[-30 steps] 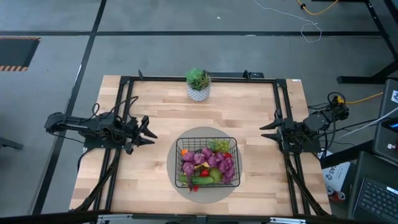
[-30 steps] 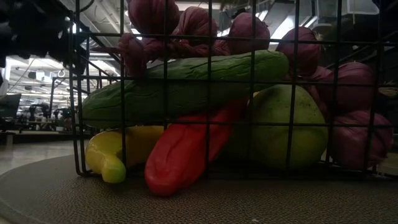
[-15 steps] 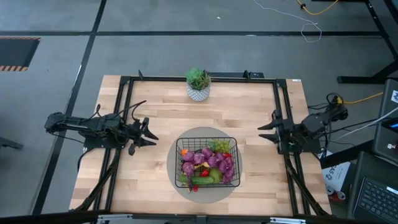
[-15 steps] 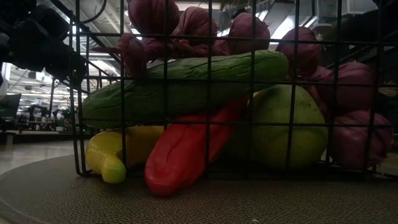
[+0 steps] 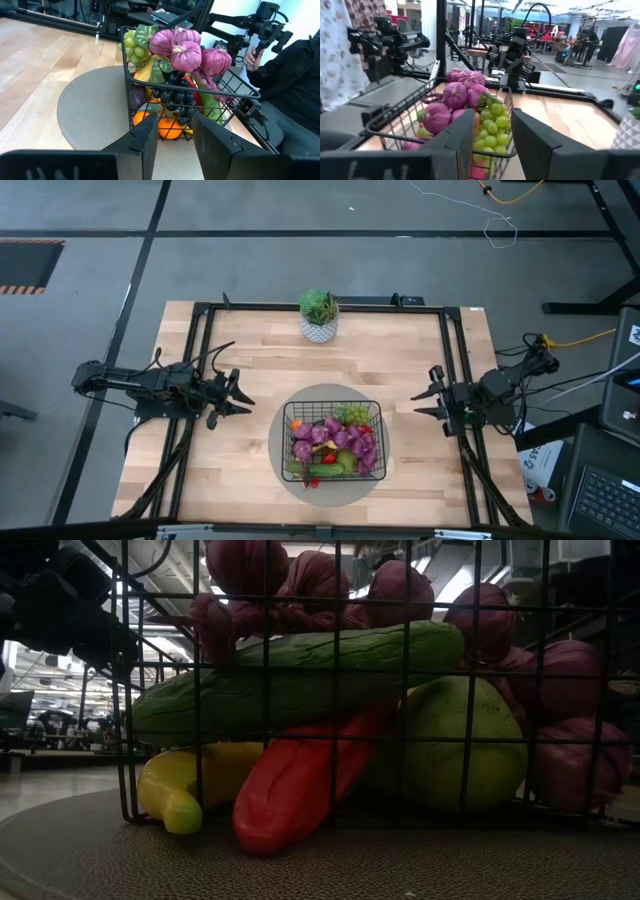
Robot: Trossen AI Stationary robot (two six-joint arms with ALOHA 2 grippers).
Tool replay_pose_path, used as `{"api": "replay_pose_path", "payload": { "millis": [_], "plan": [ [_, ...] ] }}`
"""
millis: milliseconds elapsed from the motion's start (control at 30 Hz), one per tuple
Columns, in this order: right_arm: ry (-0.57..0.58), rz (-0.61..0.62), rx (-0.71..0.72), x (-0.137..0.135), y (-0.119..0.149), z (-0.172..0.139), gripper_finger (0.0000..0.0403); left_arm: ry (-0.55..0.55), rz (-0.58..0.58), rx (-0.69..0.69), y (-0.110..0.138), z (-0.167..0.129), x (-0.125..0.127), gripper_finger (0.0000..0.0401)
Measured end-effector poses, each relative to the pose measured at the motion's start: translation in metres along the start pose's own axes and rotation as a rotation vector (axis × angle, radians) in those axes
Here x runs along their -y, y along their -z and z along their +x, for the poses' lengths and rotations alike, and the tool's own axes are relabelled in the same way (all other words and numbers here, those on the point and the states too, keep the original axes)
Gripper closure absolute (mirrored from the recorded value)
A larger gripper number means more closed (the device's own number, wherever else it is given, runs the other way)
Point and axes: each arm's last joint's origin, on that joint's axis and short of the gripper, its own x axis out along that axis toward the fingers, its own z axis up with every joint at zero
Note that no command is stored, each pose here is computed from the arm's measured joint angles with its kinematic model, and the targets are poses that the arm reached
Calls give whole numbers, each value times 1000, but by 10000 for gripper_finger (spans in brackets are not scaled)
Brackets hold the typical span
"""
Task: Build produce basket
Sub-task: Return to Home Position
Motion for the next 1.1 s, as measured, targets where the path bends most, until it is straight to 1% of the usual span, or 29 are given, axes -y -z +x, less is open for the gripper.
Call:
{"api": "replay_pose_path", "payload": {
  "millis": [100,300,433,533,800,1100],
  "plan": [
    [18,-8,0,2,0,0,270,0,0,0,0,0,0,286],
    [17,-30,7,4,1,1,270,0,0,0,0,0,0,286],
    [9,-30,22,4,15,7,270,0,0,0,0,0,0,286],
    [36,-46,18,5,26,10,270,0,-1,0,0,0,0,286],
    [102,-118,3,10,27,11,270,0,0,1,0,0,0,286],
    [104,-116,2,11,28,11,270,-1,0,1,0,0,0,286]
  ]
}}
